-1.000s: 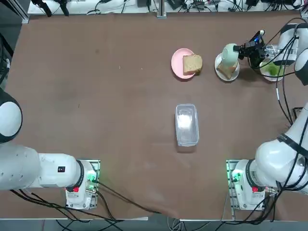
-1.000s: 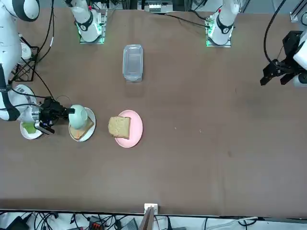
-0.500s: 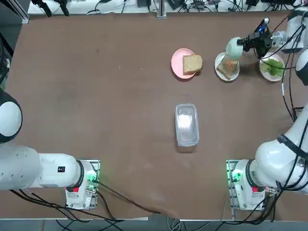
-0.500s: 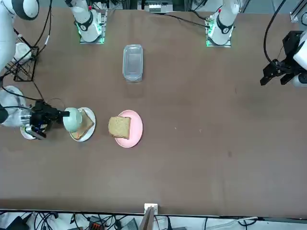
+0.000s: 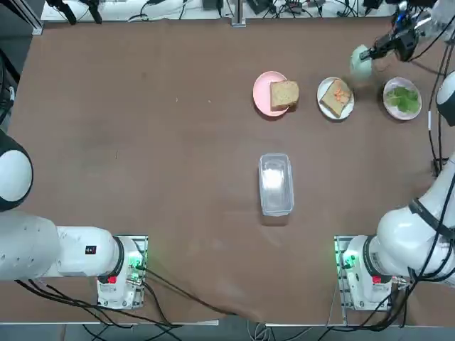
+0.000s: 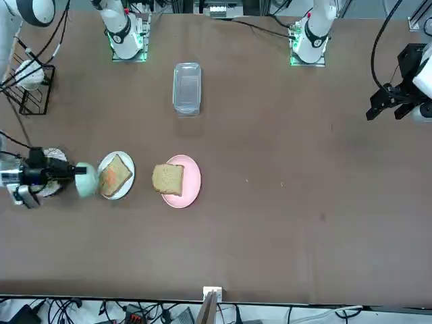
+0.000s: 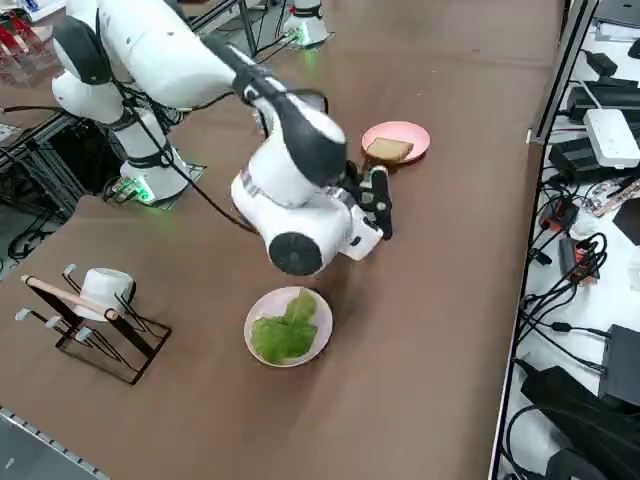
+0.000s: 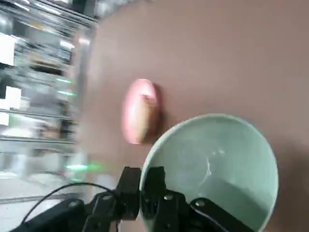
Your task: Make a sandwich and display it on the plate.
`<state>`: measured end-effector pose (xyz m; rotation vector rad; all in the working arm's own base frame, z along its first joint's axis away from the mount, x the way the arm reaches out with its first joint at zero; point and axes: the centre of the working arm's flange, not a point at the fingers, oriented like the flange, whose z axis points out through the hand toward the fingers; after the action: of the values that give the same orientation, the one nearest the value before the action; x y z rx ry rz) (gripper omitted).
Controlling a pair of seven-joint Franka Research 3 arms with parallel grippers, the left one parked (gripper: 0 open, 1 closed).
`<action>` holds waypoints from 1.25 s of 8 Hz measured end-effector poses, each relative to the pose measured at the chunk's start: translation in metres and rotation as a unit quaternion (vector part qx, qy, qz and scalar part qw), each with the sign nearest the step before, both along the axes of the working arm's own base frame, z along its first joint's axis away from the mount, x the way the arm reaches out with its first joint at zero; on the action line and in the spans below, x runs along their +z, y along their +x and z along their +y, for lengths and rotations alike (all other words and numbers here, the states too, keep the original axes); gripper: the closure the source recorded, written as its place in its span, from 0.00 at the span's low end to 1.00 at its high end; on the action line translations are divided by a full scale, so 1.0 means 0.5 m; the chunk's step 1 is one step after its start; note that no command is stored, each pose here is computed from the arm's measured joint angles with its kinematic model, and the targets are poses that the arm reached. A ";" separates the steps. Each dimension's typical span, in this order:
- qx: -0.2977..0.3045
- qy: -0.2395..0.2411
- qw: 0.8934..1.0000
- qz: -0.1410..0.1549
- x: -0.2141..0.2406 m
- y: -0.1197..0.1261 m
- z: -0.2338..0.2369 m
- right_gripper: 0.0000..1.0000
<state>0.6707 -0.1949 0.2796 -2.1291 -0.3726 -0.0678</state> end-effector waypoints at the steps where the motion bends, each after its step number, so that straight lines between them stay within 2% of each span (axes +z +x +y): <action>1: 0.005 -0.070 0.997 -0.027 0.031 0.030 -0.008 0.95; 2: 0.012 -0.138 0.989 -0.052 0.052 0.056 -0.010 0.95; 3: 0.019 -0.207 0.975 -0.075 0.063 0.078 -0.014 0.95; 4: 0.022 -0.271 0.957 -0.098 0.066 0.095 -0.025 0.95; 6: 0.026 -0.382 0.912 -0.146 0.058 0.124 -0.067 0.95; 8: 0.040 -0.461 0.868 -0.183 0.012 0.144 -0.099 0.95; 9: 0.047 -0.488 0.849 -0.198 -0.025 0.151 -0.111 0.95; 10: 0.055 -0.504 0.837 -0.204 -0.065 0.153 -0.118 0.95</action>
<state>0.7470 -0.2539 0.2472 -3.1357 -0.9400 -0.3232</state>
